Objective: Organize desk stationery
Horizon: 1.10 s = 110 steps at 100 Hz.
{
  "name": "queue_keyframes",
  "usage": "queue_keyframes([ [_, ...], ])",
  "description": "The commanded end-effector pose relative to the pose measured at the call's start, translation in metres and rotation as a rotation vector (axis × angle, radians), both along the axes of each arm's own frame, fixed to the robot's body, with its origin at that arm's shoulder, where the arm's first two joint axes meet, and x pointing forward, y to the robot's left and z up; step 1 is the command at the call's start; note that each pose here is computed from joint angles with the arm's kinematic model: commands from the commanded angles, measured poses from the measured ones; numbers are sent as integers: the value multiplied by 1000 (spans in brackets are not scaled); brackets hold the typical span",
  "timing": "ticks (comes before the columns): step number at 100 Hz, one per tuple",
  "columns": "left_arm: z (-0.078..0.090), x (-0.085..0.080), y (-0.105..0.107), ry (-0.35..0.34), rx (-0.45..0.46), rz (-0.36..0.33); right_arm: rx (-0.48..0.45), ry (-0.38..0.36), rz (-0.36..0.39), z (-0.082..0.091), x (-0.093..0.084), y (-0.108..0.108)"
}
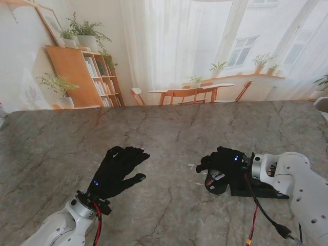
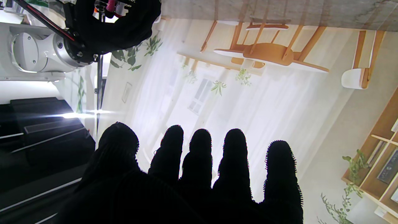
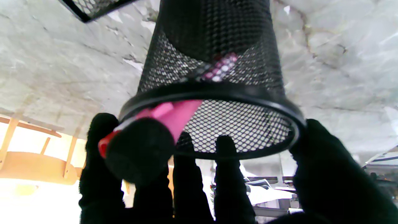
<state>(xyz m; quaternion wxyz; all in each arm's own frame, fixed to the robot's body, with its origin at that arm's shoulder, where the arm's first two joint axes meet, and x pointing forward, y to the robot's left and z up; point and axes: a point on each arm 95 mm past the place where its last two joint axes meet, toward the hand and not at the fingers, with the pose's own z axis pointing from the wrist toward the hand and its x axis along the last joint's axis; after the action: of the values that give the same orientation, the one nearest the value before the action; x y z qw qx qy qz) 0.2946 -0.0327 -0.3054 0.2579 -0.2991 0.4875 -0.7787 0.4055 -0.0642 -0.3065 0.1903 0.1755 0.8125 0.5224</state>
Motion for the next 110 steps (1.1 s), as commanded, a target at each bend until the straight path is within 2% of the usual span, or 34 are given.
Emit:
queue_keyframes([
  [1,0,-2,-2,2,-9,-3,-1,-5,0,2,-1,2],
  [15,0,-2,-2,1,-9,-3,15,-23,1,7,-1,3],
  [26,0,-2,-1,0,-8,-1,60,-43,-37,14,0,5],
  [53,1,-2,0,4,-6,9,250,-76,-277,53,-10,22],
  [70,2,-1,2,15,-6,20,389,-55,-446,65,-12,23],
  [94,5,9,3,160,-71,47,572,32,-651,70,-12,14],
  [110,15,21,10,254,-92,48,692,113,-774,70,-13,2],
])
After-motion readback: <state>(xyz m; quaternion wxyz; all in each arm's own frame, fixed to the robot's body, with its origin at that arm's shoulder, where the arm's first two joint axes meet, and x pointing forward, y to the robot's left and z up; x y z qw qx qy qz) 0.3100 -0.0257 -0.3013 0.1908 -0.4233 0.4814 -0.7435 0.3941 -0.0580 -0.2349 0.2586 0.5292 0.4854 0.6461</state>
